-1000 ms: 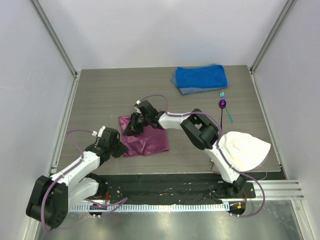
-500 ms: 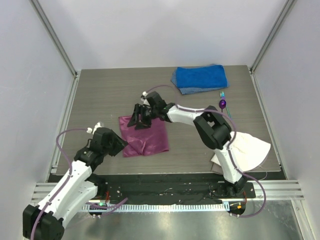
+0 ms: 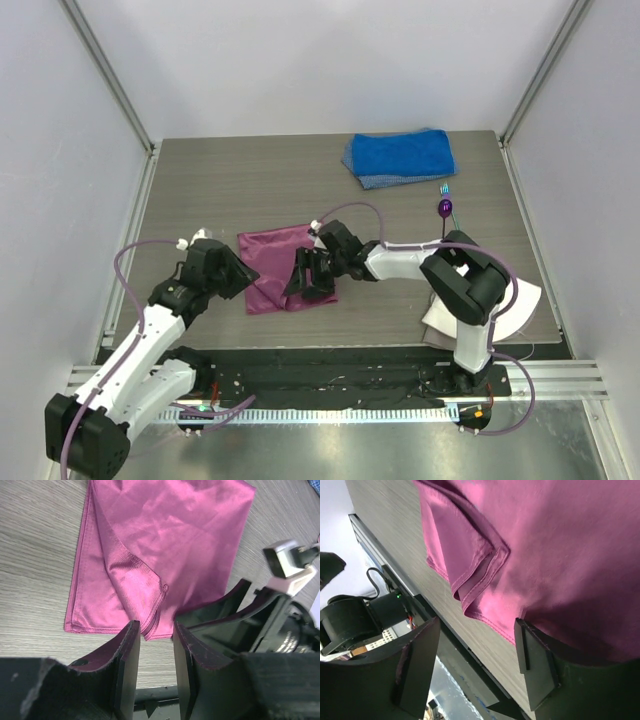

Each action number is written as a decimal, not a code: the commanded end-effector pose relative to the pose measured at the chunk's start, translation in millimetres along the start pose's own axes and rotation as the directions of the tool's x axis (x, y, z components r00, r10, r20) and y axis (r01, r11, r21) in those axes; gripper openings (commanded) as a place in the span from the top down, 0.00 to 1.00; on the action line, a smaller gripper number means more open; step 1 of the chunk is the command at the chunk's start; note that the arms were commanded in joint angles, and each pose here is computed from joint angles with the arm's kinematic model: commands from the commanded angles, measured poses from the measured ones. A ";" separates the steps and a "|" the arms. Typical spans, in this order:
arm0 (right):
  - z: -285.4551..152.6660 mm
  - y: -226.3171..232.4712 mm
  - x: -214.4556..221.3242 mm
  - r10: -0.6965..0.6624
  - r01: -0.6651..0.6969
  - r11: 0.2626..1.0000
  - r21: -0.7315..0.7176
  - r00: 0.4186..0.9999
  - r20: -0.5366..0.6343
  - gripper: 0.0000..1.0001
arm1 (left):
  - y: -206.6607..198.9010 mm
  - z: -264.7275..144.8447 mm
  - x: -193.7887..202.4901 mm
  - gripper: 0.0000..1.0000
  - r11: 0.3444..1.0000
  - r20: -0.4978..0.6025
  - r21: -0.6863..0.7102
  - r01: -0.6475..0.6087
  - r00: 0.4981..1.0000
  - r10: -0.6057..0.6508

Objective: Fold the napkin into a case and place the utensils inside
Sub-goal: Smooth out the square-folded napkin at the center of the board.

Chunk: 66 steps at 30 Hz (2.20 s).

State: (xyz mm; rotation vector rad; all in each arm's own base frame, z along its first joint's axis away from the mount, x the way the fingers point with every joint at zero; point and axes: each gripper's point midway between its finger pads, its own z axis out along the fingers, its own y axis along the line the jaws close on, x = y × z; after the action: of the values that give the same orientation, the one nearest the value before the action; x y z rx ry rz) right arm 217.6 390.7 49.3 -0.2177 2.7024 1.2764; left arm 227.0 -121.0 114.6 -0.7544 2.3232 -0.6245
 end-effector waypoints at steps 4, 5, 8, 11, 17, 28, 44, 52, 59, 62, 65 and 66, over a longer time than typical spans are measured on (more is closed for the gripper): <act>8.1 25.5 -17.4 0.000 0.009 0.995 -0.100 0.996 0.084 0.38 | -13.6 -10.3 -8.7 0.64 0.999 0.024 0.046 -0.020 1.000 0.019; 9.9 26.6 -17.1 0.015 -0.007 0.994 -0.110 0.997 0.077 0.41 | -13.4 -11.3 -8.2 0.63 0.999 0.023 0.047 -0.021 1.000 0.020; 15.5 24.4 -18.0 0.028 -0.020 0.993 -0.116 0.997 0.076 0.42 | -10.9 -14.6 -8.0 0.63 0.999 0.027 0.042 -0.022 0.999 0.021; 18.4 22.0 -17.8 0.034 -0.026 0.993 -0.111 0.997 0.075 0.42 | -10.5 -18.4 -9.3 0.63 0.999 0.035 0.042 -0.028 0.999 0.026; 24.1 19.0 -20.3 0.045 -0.036 0.994 -0.107 0.996 0.078 0.43 | -11.6 -20.5 -12.0 0.64 0.998 0.044 0.041 -0.037 0.998 0.035; 40.9 34.5 -27.2 0.035 -0.024 0.989 -0.148 0.997 0.071 0.58 | -17.4 -33.5 -20.5 0.64 0.998 0.072 0.045 -0.047 0.996 0.044; 71.2 107.1 -17.6 -0.105 0.106 0.962 -0.251 0.994 0.019 0.53 | -13.1 -60.7 -34.6 0.63 0.999 0.144 0.013 -0.047 0.989 0.045; 29.1 75.2 -9.9 -0.136 0.141 0.977 -0.158 0.990 0.041 0.41 | -21.1 -35.4 -22.2 0.62 0.998 0.067 0.043 -0.045 0.997 0.042; -5.4 43.4 2.8 -0.112 0.117 0.989 -0.093 0.992 0.060 0.58 | -5.2 10.2 12.4 0.77 0.997 -0.122 -0.014 -0.077 0.990 0.074; -13.5 31.7 9.1 -0.104 0.109 0.992 -0.061 0.992 0.073 0.65 | 9.5 21.3 21.6 0.81 0.995 -0.157 -0.063 -0.083 0.985 0.073; -16.9 14.1 11.2 -0.098 0.100 0.995 -0.013 0.991 0.090 0.71 | 26.2 26.4 24.3 0.83 0.988 -0.156 -0.124 -0.095 0.985 0.075; -17.8 8.2 9.8 -0.094 0.095 0.996 0.001 0.991 0.097 0.72 | 30.5 27.2 25.5 0.83 0.986 -0.157 -0.136 -0.098 0.985 0.076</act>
State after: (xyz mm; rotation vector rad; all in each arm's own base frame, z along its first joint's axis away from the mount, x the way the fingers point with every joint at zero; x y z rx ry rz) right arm 197.5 394.9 64.7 -0.2831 2.6145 1.3074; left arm 211.9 -124.8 70.1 -0.7094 2.5753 -0.5103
